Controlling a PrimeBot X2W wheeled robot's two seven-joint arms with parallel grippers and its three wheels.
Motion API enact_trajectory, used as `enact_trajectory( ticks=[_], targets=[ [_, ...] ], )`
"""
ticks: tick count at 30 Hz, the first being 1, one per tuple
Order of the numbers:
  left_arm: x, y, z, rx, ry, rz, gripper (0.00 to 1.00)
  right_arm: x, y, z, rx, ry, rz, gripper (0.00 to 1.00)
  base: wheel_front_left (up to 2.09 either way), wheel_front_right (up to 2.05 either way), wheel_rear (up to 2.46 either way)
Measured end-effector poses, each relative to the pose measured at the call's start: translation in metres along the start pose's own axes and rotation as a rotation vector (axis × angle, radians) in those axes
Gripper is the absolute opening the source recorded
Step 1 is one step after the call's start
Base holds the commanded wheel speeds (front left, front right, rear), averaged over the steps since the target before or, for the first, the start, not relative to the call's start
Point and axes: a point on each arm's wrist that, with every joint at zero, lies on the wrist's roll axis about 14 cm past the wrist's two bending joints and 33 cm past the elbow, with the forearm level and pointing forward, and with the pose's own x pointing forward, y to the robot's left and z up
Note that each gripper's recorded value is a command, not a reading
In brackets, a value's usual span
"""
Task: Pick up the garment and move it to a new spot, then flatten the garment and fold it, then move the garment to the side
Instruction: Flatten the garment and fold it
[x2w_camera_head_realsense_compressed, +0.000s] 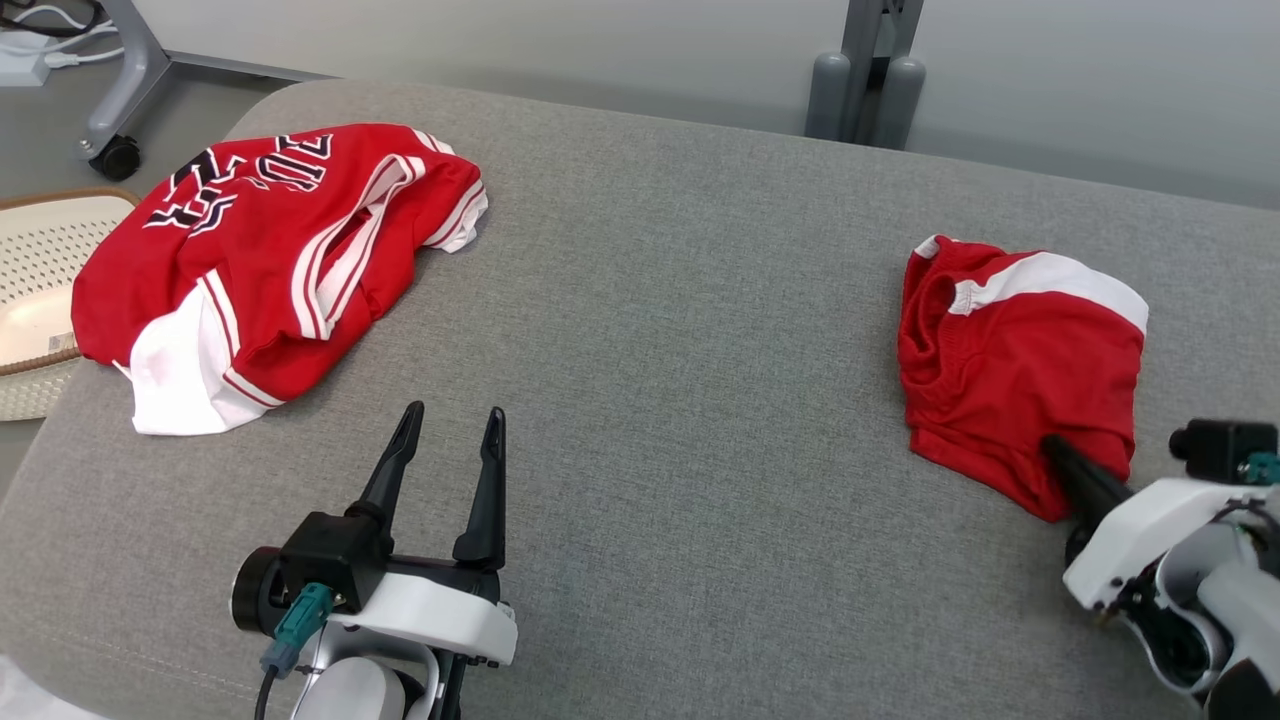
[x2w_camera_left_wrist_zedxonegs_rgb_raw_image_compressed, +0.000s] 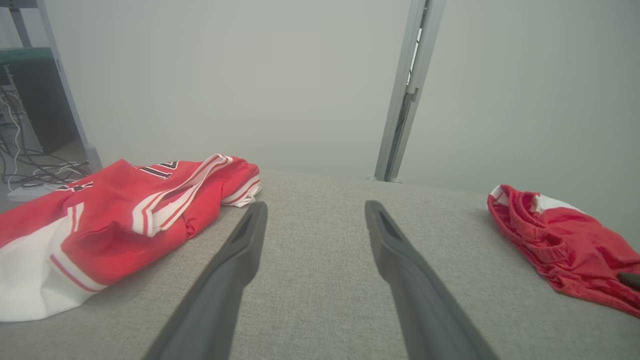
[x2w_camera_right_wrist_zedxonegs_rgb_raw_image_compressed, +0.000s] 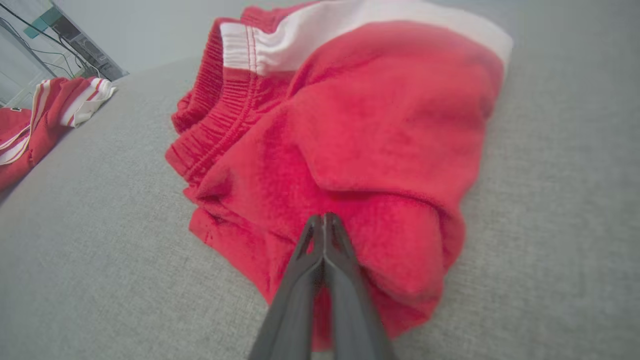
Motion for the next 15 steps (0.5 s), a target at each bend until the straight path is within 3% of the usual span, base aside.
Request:
enact_trajectory(
  ticks=[8,15],
  targets=[
    [0.002,-0.001,-0.006,0.002,0.016,-0.004,1.00,0.008,-0.002,0.064,0.002,-0.169,0.025,0.00,0.00,0.00,0.00],
    [0.007,0.001,-0.011,0.013,0.033,-0.001,1.00,0.025,-0.027,0.083,-0.057,-0.199,-0.042,0.00,0.00,0.00,0.00]
  ],
)
